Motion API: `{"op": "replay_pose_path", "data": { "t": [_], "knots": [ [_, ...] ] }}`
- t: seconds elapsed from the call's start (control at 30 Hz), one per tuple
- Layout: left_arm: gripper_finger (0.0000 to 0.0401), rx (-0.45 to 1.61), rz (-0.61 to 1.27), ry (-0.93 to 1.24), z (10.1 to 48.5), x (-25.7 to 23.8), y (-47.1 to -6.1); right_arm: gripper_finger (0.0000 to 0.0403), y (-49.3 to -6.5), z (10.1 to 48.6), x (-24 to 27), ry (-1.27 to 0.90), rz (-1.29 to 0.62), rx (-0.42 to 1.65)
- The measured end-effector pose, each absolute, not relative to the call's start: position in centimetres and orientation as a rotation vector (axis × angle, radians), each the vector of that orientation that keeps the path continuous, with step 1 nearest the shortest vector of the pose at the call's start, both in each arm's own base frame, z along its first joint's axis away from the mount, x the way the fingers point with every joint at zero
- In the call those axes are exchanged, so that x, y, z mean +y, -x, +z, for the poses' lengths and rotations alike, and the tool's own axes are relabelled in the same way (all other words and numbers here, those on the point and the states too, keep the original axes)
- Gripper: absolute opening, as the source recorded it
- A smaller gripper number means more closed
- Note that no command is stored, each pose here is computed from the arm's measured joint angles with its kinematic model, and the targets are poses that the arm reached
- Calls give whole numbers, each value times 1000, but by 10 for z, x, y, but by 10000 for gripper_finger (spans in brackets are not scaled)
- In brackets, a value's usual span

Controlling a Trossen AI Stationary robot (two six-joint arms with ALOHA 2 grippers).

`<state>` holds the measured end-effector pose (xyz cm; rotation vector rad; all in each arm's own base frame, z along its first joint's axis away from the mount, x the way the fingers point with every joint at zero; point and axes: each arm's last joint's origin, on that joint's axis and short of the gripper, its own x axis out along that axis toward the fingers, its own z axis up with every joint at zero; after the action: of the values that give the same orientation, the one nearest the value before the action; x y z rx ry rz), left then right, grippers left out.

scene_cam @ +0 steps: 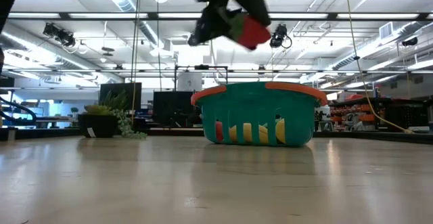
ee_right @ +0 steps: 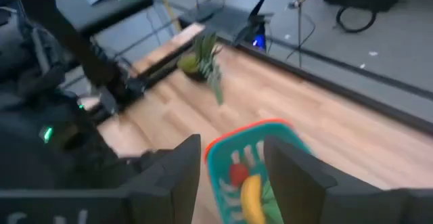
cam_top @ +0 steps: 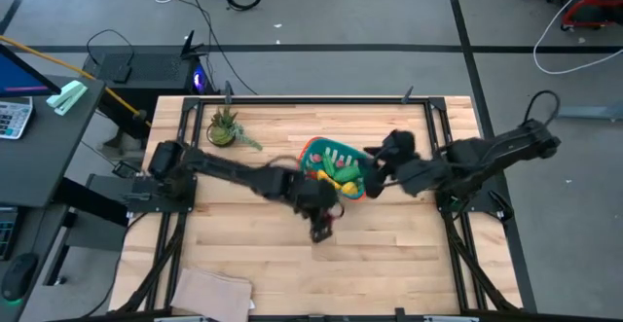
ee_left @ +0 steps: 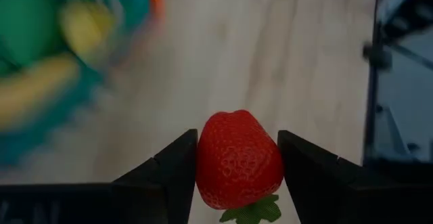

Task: Pick and placing Produce into tupperware
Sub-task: Put the red strawberry into the blue bin, then return to Home Position

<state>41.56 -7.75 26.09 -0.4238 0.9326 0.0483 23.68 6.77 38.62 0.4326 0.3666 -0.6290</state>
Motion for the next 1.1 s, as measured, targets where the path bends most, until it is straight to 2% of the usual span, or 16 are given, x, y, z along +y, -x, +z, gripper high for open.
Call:
{"op": "replay_pose_path", "data": {
  "t": [0.23, 0.33, 0.5, 0.83, 1.1],
  "knots": [
    [191, 817, 220, 374, 292, 10, -428, 167, -218, 393, 59, -398, -679, 354],
    [189, 813, 281, 418, 292, 48, -424, 166, -219, 389, 59, -363, -710, 374],
    [208, 837, 349, 470, 277, 89, -424, 166, -228, 378, 62, -338, -758, 410],
    [196, 968, 324, 496, 228, 87, -441, 166, -244, 360, 68, -300, -790, 471],
    [254, 1004, 370, 573, 205, 86, -448, 166, -252, 352, 72, -328, -807, 480]
  ]
}}
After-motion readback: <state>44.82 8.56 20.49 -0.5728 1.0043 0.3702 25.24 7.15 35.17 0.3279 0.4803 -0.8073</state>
